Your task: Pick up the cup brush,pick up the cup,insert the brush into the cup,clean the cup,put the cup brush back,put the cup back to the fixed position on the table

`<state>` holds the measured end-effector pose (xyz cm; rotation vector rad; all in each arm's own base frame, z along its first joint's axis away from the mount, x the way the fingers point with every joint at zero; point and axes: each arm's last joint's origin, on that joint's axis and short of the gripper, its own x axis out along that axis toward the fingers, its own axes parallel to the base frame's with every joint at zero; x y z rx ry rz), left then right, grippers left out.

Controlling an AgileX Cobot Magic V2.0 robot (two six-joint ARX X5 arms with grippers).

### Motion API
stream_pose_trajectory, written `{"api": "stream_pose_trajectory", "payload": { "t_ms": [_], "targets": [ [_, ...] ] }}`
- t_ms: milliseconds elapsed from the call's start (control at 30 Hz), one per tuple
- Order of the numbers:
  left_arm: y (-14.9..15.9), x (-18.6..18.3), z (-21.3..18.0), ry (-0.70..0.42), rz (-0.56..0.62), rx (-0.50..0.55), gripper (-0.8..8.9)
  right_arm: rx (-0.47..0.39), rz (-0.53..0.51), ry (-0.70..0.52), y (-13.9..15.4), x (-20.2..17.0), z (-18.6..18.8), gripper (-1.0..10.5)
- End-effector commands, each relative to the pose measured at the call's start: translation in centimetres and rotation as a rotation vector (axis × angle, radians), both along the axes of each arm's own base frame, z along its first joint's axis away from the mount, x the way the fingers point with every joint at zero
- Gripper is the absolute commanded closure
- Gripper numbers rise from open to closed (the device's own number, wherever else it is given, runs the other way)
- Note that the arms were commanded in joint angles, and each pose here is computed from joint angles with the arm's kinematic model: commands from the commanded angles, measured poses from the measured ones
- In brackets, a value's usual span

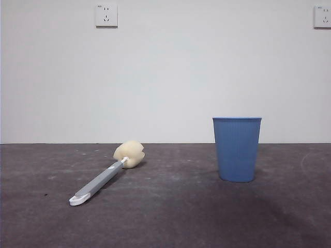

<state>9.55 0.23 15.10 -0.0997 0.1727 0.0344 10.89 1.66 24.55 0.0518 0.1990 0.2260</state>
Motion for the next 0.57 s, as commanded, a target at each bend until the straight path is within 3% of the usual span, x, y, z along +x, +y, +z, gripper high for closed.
{"api": "stream_pose_trajectory", "payload": {
  "t_ms": [33,333,567],
  "targets": [
    [0.0,0.1,-0.4,0.007,-0.002,-0.005,8.16,-0.007,-0.047,-0.047,-0.5,-0.2,-2.0,9.5],
    [0.0,0.1,-0.4,0.007,-0.001,-0.005,8.16,0.007,-0.098,-0.043,-1.1,-1.0,-7.6,9.5],
    [0.0,0.1,-0.4,0.007,-0.002,-0.005,8.16,0.048,-0.107,0.014,-1.1,-1.2,-9.9,9.5]
  ]
}}
